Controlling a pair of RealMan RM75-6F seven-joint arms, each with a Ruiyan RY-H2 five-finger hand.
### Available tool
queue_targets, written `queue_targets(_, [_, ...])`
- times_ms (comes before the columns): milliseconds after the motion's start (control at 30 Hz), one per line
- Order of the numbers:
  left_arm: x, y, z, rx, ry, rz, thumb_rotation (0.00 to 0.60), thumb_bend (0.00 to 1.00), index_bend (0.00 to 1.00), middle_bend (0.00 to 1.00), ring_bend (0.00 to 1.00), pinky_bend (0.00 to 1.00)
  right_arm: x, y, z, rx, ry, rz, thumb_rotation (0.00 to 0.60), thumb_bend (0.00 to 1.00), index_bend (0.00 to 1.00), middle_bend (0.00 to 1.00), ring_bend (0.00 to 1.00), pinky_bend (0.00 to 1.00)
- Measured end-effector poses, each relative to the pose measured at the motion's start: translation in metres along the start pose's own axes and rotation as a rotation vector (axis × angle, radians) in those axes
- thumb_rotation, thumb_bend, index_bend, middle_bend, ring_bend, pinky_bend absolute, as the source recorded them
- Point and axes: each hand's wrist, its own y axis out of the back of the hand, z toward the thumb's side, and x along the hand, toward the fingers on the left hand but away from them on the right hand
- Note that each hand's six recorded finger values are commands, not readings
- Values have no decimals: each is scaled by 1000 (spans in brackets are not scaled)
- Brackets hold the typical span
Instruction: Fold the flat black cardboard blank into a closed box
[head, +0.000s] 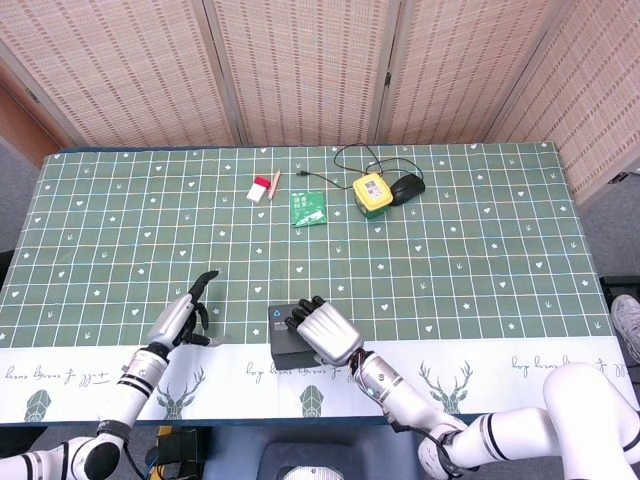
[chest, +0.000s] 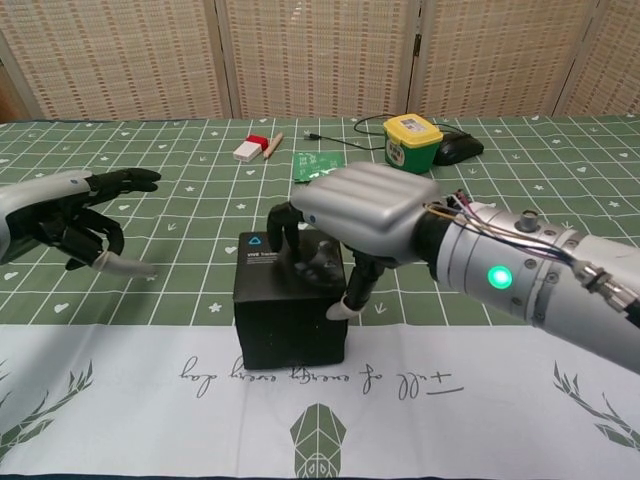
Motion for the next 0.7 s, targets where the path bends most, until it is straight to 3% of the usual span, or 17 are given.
queue_targets(133, [0, 4, -1, -14, 2, 12, 600, 20, 0, 40, 616, 803, 1, -2, 0, 37, 17, -14, 600, 157, 374, 357, 275, 332])
queue_targets(433, [2, 11, 2, -30, -7, 32, 600, 20, 0, 40, 615, 803, 0, -6, -5, 138, 37, -41, 600, 229, 478, 396, 305, 382])
queue_targets(700, [2, 16, 2, -31, -10, 38, 600, 20, 0, 40, 614, 803, 0, -7, -5, 156, 35, -59, 600, 255, 518, 421, 326, 407])
